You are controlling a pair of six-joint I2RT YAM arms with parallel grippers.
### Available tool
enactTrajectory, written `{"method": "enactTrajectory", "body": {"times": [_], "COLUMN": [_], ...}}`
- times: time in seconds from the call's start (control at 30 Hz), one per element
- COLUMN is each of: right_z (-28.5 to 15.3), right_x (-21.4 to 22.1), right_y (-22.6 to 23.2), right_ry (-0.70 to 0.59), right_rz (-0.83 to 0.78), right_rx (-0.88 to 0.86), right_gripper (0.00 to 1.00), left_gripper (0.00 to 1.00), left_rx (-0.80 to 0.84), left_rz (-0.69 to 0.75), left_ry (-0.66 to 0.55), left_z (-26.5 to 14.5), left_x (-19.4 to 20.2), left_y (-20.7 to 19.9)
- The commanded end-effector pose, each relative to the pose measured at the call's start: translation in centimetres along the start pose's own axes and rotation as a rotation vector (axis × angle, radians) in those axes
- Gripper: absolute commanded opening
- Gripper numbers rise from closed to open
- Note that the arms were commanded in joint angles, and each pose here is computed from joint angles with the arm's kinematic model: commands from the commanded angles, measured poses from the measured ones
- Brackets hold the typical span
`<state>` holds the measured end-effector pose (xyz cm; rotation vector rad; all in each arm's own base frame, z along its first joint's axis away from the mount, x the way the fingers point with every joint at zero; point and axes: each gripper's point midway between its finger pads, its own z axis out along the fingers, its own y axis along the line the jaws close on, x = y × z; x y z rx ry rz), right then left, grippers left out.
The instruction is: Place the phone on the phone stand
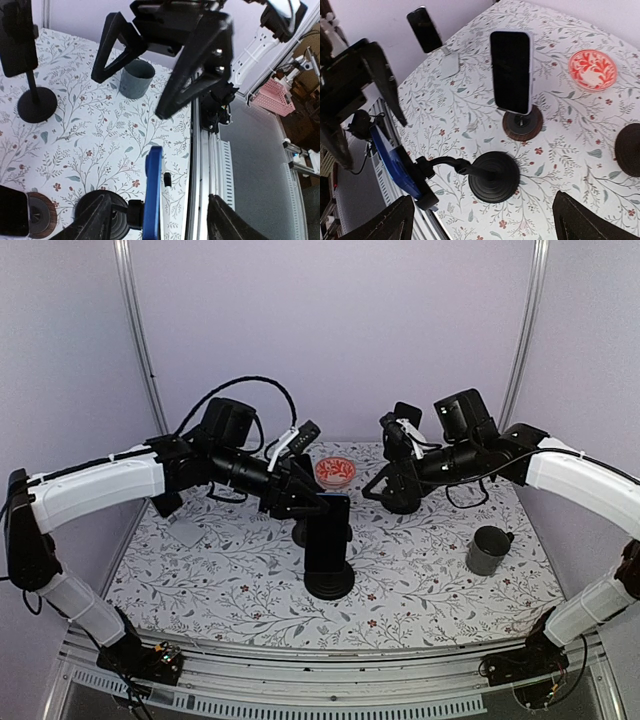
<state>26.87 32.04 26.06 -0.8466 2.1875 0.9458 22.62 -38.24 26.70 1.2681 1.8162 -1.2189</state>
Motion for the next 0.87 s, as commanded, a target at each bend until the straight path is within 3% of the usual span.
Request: {"method": "enactTrajectory", "body": {"times": [0.0,0.03,0.07,0.23,0.57,0.83], "right_z": [-4.2,-4.9,-5.6,-9.6,-12.9,-12.0], "right_x": [-3.7,-4.3,-5.0,-8.6,-11.1,-10.9], "right_y": [-2.2,-2.6,-2.8,-5.2,-6.2,-6.8], "right_ry": [-0.133,-0.157,-0.186,-0.344,-0.480,-0.461], "right_rz": [-0.037,-0.044,-0.049,0.010,0.083,0.058], "right_rx": [0.226,0.263,0.296,0.518,0.640,0.656], "right_gripper": [0.99,0.99,0.99,0.99,0.99,0.99], "left_gripper": [0.87,0.97,0.99,0.99,0.99,0.99], "left_rx": [-0.133,-0.183,-0.234,-0.514,-1.089,-1.203], "left_rz": [0.083,0.087,0.091,0.089,-0.058,-0.108], "left_ry": [-0.079,-0.089,-0.101,-0.189,-0.369,-0.445], "left_z": [-2.9,-3.6,-4.4,-9.2,-20.5,-23.2], "left_x": [-3.4,-3.9,-4.3,-6.7,-7.0,-6.8], "left_y": [-0.7,-0.4,0.0,2.1,7.9,8.9]}}
